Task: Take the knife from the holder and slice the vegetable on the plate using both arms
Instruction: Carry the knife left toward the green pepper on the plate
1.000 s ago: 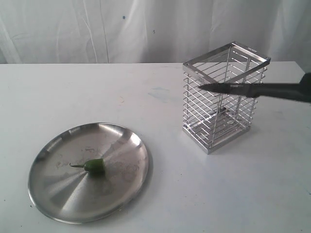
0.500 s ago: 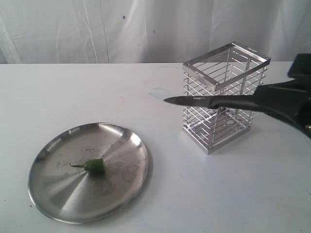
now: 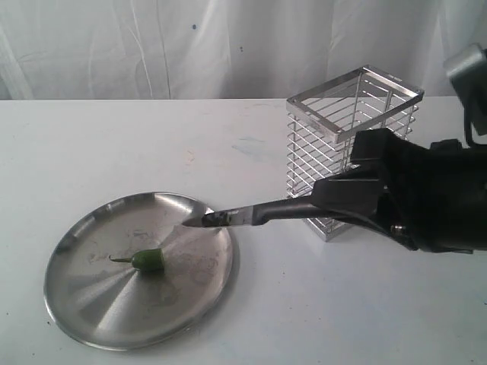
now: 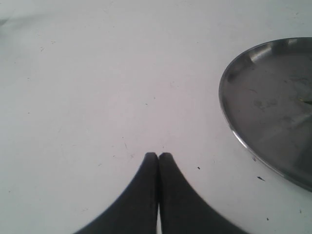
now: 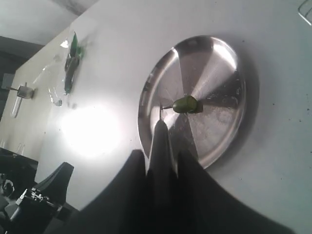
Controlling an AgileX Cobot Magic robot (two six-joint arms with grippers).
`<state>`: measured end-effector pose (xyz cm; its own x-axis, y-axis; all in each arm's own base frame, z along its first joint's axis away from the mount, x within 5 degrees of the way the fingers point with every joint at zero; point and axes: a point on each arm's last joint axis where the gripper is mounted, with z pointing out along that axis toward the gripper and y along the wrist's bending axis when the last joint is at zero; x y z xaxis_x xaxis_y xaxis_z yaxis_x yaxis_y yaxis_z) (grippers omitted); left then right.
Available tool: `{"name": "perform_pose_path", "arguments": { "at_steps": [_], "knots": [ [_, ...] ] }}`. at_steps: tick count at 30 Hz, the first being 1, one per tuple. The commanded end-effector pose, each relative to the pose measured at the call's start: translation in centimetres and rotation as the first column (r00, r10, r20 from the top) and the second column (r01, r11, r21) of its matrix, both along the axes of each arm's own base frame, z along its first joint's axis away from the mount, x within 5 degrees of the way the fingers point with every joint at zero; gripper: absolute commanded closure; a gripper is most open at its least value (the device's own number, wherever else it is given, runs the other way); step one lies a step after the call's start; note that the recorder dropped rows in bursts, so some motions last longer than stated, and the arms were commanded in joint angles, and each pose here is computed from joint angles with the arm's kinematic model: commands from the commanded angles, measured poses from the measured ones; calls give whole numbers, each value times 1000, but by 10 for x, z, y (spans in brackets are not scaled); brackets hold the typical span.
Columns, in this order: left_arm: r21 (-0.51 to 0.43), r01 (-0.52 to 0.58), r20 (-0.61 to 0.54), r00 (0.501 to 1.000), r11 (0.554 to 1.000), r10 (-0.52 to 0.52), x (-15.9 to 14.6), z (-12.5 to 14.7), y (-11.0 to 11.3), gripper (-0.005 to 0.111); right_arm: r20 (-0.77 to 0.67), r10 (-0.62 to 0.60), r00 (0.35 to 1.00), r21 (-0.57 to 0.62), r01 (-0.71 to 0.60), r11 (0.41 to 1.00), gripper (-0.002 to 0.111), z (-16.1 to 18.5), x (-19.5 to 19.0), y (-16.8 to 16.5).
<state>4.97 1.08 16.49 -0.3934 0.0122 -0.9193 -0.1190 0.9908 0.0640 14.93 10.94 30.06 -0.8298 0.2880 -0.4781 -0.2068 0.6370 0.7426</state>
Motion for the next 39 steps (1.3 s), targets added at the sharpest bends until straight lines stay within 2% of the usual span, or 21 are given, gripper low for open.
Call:
{"name": "perform_pose_path", "arguments": {
  "at_steps": [1,4,6,8,10,12,15,23,29,35,39],
  "knots": [
    [3,9,-1,1000,1000,-9,0,-2,0,107,-57,32,998,-19,-33,999,105,-11,7,6],
    [3,9,-1,1000,1000,-9,0,-2,0,107,-18,58,998,-27,-58,998,105,-16,17,11],
    [3,9,-1,1000,1000,-9,0,-2,0,107,38,-76,996,68,73,995,108,-8,29,9],
    [3,9,-1,1000,1000,-9,0,-2,0,107,57,-146,988,119,138,983,108,-4,35,7],
    [3,9,-1,1000,1000,-9,0,-2,0,107,69,-117,991,122,108,987,108,-6,36,10],
    [3,9,-1,1000,1000,-9,0,-2,0,107,21,-67,998,145,63,987,108,-16,34,15],
    [3,9,-1,1000,1000,-9,0,-2,0,107,-40,-74,996,163,80,983,108,-36,34,20],
    [3,9,-1,1000,1000,-9,0,-2,0,107,-96,31,995,61,-25,998,108,-72,35,40],
    [3,9,-1,1000,1000,-9,0,-2,0,107,-129,-65,990,-44,60,997,108,-90,50,39],
    [3,9,-1,1000,1000,-9,0,-2,0,107,-122,-28,992,11,30,999,108,-79,62,51],
    [3,9,-1,1000,1000,-9,0,-2,0,107,-85,-82,993,-11,81,997,108,-72,73,51]
  ]
}}
